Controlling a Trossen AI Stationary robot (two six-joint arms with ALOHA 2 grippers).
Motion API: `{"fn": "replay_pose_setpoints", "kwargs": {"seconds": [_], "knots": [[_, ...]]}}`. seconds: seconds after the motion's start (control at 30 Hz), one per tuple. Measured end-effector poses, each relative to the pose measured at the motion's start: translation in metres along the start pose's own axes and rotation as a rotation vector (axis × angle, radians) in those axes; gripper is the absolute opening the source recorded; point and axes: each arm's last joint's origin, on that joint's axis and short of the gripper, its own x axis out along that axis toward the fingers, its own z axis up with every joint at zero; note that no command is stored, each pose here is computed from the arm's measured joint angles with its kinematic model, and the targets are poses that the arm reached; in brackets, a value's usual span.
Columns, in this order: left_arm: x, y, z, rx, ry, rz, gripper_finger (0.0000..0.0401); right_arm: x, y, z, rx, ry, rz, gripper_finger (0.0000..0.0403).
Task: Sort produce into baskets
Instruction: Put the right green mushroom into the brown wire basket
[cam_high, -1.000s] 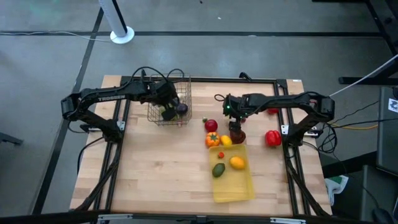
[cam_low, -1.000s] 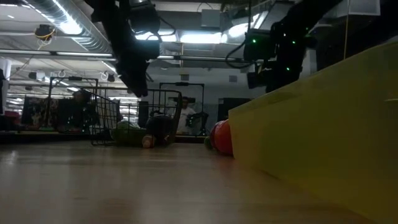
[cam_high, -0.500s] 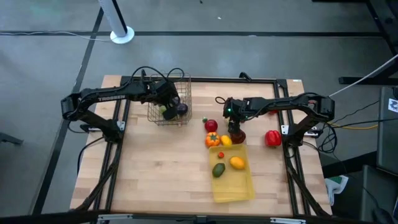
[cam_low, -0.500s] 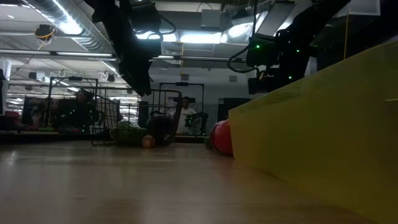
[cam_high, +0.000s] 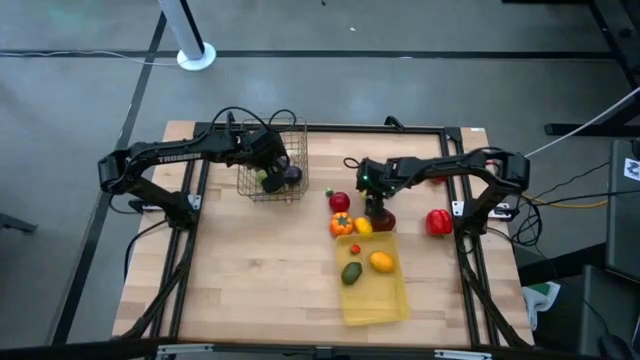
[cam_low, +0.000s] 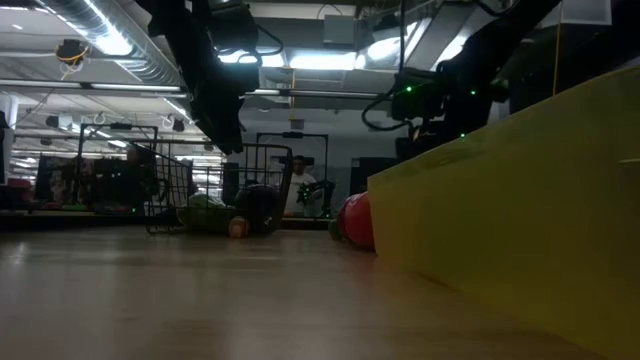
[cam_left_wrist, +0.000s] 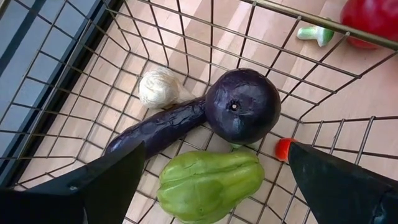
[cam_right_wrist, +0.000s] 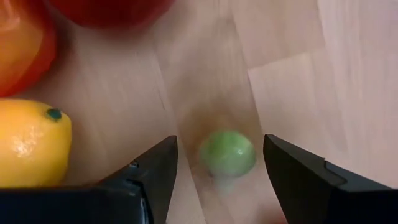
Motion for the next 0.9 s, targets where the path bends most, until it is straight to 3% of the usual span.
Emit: {"fn": "replay_pose_setpoints", "kwargs": {"seconds": [0.37, 0.77, 0.9], "knots": [[0.0, 0.0, 0.0, 0.0, 0.0, 0.0, 0.0392, 0.0018, 0.0001, 0.0, -0.001, 0.01, 0.002, 0.0227], [0.0, 0.0001, 0.0, -0.003, 0.0, 0.0, 0.0392, 0.0023, -0.0005, -0.0004, -0.006, 0.011, -0.013, 0.011], [0.0, 0.0, 0.0, -0.003, 0.0, 0.0, 0.0392, 0.0014, -0.0006, 0.002, -0.006, 0.006, -0.016, 0.0092]]}}
